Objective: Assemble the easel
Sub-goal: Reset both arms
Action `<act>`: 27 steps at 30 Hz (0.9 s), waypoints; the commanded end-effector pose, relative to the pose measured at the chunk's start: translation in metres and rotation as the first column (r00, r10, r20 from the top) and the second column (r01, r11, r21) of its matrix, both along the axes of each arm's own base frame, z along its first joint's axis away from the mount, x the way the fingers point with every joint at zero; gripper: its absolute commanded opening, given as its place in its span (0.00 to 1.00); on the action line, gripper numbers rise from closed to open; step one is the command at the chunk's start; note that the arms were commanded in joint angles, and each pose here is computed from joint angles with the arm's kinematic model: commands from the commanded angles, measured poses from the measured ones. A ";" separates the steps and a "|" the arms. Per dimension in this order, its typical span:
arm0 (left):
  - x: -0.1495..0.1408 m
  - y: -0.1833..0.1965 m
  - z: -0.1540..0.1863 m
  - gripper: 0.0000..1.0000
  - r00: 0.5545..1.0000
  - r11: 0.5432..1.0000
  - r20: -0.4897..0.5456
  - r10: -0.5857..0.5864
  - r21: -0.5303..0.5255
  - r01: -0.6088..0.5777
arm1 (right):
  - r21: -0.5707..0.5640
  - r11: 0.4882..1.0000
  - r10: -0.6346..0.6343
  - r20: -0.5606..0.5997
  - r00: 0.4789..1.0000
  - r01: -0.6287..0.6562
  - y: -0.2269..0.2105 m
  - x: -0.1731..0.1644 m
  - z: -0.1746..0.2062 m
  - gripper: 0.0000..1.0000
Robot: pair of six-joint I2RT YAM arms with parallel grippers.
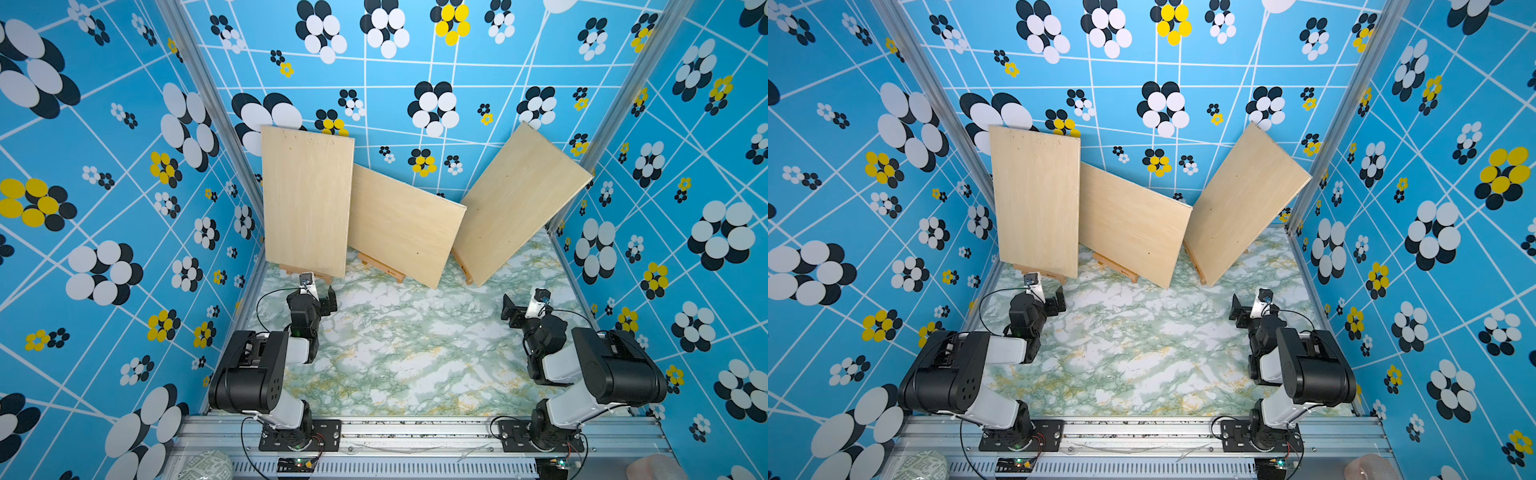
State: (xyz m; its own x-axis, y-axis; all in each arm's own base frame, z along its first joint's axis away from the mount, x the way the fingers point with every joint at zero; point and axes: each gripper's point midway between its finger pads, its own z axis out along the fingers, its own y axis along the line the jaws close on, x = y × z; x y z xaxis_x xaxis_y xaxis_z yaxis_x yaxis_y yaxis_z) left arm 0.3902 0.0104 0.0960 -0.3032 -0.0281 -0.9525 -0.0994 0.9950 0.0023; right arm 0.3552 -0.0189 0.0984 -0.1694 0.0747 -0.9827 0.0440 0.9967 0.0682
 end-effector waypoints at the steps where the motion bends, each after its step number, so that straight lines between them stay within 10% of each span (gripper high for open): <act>1: 0.004 0.001 0.002 0.99 1.000 1.000 0.004 0.012 -0.001 -0.012 | -0.007 1.000 -0.003 0.045 0.999 0.003 0.000 0.008 0.012 0.95; 27: 0.005 0.001 0.003 0.99 1.000 1.000 0.002 0.013 0.002 -0.013 | 0.014 0.998 -0.065 -0.109 0.992 0.067 -0.011 0.033 -0.001 0.97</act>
